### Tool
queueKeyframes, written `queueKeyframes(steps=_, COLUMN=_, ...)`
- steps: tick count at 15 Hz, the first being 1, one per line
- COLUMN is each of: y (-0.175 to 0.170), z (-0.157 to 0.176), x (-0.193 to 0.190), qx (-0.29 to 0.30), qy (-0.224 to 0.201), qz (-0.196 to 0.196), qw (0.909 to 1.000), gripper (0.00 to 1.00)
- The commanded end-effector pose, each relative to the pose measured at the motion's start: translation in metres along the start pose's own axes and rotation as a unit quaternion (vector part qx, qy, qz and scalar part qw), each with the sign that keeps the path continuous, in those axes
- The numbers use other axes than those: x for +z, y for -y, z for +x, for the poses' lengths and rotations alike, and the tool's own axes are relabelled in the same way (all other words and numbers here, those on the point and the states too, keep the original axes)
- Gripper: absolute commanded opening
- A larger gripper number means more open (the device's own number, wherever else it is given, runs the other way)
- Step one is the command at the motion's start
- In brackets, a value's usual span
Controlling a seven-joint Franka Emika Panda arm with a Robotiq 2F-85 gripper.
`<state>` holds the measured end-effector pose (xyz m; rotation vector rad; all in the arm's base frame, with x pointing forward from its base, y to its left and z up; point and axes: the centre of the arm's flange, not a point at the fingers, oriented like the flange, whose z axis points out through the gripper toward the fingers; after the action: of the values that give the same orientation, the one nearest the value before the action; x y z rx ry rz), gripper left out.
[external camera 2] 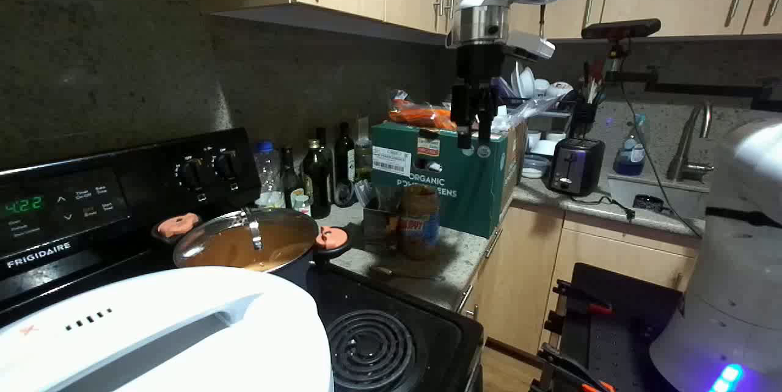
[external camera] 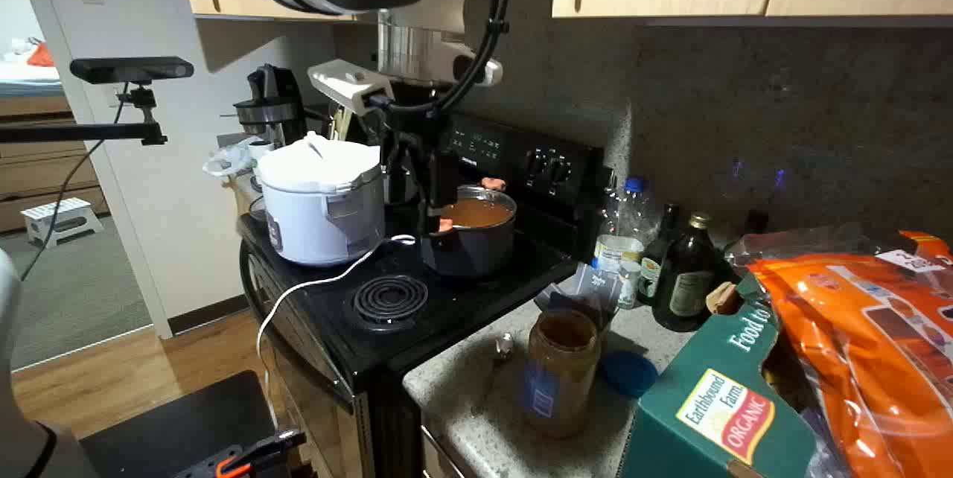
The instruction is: Put the silver spoon in the container of peanut butter
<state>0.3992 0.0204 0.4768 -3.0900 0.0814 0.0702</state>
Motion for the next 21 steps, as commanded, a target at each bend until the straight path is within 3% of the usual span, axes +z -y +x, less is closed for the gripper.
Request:
queueKeyframes(steps=1, y=0.000, z=0.000, x=0.000, qx=0.000, qy=0.000, qz=0.000, qw=1.0000, gripper=1.00)
queueKeyframes(steps=13, y=-0.008, z=0.021, x=0.030, qx=-0.024, qy=0.004, qz=-0.005, qw=0.9997, gripper=1.00)
queueKeyframes(steps=21, y=-0.012, z=0.053, x=0.070, qx=-0.102, qy=-0.009, qz=-0.013, qw=0.9946, gripper=1.00)
